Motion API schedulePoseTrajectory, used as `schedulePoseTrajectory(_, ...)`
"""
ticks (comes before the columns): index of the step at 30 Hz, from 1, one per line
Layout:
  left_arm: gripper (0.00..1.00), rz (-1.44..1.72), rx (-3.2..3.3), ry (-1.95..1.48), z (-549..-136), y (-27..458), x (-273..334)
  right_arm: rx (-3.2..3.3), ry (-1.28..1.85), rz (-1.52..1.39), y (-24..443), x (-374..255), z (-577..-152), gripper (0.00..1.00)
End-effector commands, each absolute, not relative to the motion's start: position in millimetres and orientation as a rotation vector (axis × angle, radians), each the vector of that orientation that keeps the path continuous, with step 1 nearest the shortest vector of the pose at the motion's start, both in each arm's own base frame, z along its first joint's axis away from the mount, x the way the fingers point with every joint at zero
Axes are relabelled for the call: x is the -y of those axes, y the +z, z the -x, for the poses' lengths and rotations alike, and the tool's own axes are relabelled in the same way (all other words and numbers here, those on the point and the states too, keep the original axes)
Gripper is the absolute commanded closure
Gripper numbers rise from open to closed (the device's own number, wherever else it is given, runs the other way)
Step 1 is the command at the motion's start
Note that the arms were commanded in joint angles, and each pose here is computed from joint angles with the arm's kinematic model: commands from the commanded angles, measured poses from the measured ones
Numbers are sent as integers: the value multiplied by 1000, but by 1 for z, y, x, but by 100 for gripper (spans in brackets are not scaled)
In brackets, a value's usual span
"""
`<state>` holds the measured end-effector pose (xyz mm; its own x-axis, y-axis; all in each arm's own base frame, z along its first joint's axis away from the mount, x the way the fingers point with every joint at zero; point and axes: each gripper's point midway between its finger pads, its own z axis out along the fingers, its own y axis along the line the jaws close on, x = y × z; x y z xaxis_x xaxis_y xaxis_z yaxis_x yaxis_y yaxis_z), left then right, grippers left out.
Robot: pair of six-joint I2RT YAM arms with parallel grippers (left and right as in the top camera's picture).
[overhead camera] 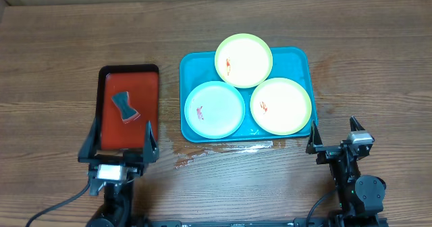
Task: Clean dirty plates on tray and stack at the side
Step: 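Move the left gripper over the black tray and grasp the sponge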
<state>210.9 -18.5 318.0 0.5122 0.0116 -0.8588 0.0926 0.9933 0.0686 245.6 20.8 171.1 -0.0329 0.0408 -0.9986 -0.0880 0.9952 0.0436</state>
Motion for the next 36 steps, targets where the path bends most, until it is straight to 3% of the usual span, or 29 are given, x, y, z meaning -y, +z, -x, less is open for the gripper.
schedulePoseTrajectory(1, 0, -174, -997, 59, -208, 360, 20, -1595, 104, 43, 170, -21, -246, 0)
schedulePoseTrajectory(7, 0, -175, -1213, 62, -266, 394, 16, -1595, 104, 43, 170, -21, -246, 0)
schedulePoseTrajectory(11, 0, -237, -1562, -58, -325, 372, 30, -1595, 104, 43, 170, -21, -246, 0)
schedulePoseTrajectory(17, 0, -388, -1841, -290, -373, 343, 64, -1595, 104, 43, 170, -21, -246, 0)
schedulePoseTrajectory(21, 0, -279, -2018, -280, -399, 326, 49, -1595, 104, 43, 170, -21, -246, 0)
schedulePoseTrajectory(32, 0, -87, -2503, -222, -415, 241, 10, -1595, 104, 43, 170, -21, -246, 0)
schedulePoseTrajectory(36, 0, 512, -2559, 30, -411, 212, -49, -1595, 104, 43, 170, -21, -246, 0)
